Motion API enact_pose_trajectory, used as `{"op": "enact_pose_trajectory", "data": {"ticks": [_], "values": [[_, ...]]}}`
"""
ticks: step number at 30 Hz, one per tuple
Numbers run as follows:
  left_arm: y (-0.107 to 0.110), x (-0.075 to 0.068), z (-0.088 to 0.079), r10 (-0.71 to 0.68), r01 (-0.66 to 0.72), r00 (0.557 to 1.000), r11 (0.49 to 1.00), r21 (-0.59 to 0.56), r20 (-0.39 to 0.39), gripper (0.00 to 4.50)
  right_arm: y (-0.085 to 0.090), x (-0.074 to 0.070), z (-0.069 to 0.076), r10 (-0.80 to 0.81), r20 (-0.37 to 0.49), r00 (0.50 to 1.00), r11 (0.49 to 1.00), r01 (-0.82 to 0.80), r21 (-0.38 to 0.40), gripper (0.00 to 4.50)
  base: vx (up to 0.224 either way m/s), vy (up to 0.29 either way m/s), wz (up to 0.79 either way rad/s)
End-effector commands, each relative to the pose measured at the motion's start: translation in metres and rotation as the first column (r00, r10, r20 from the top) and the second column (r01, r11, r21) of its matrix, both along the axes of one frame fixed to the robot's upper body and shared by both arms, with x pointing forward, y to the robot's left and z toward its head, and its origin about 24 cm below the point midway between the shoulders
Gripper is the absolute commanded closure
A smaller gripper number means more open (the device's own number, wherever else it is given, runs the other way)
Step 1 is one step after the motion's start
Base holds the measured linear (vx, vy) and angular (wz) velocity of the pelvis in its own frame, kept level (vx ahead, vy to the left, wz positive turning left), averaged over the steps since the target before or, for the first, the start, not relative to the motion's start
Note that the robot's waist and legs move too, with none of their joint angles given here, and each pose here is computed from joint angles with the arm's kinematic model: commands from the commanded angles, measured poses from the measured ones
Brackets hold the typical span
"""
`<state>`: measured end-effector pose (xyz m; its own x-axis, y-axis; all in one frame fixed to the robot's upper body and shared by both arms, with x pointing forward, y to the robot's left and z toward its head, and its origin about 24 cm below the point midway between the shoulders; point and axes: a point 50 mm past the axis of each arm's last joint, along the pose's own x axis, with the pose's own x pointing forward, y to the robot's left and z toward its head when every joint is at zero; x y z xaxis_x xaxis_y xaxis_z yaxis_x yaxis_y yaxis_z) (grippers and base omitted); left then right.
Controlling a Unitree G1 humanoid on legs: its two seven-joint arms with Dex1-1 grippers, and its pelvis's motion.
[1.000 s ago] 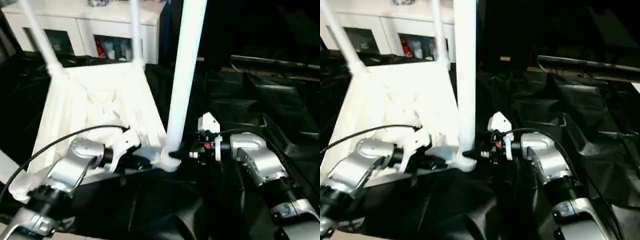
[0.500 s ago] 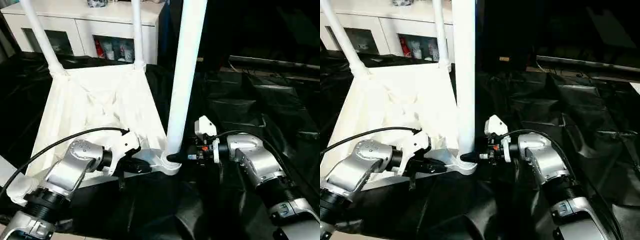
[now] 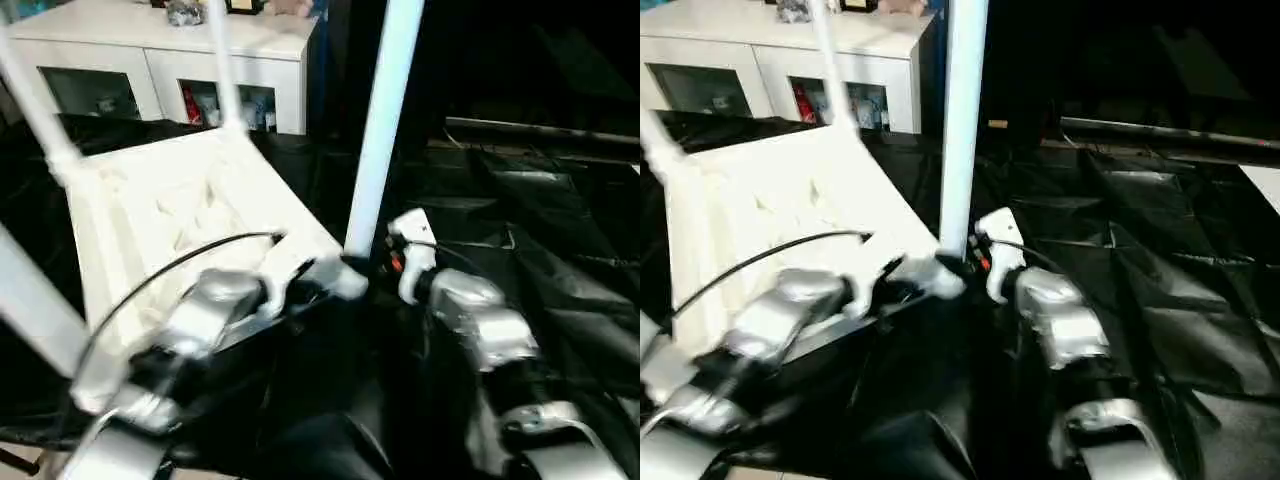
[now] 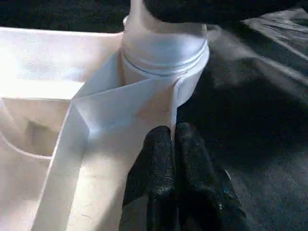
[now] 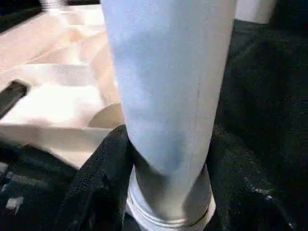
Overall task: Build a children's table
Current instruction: Rotate leg to tighten
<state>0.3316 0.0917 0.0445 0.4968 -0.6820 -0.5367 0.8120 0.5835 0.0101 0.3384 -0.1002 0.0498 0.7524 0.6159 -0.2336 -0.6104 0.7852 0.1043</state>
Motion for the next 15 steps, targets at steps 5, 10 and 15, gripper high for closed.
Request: {"op": "enact_pose_trajectory", "data": {"ticks": [5,10,15], "values": [[-0.007,-0.004,-0.008,-0.082,0.082,0.997,0.996,0.028,0.005,4.50,0.021,-0.010,-0.008,0.112,-0.043,0.993,0.992,-0.109,0.062,1.89,0.000,0.000,0.00],[0.002,-0.006,-0.010,-0.100,0.100,0.995,0.995,0.021,0.007,4.50,0.016,-0.012,0.000,0.160,-0.002,0.987,0.986,-0.159,0.058,1.43,0.000,0.000,0.00],[0.005,-0.004,-0.002,-0.105,0.109,0.989,0.993,-0.039,0.108,4.50,-0.005,-0.013,0.016,0.248,0.069,0.966,0.967,-0.251,0.038,1.38,0.000,0.000,0.00]]}}
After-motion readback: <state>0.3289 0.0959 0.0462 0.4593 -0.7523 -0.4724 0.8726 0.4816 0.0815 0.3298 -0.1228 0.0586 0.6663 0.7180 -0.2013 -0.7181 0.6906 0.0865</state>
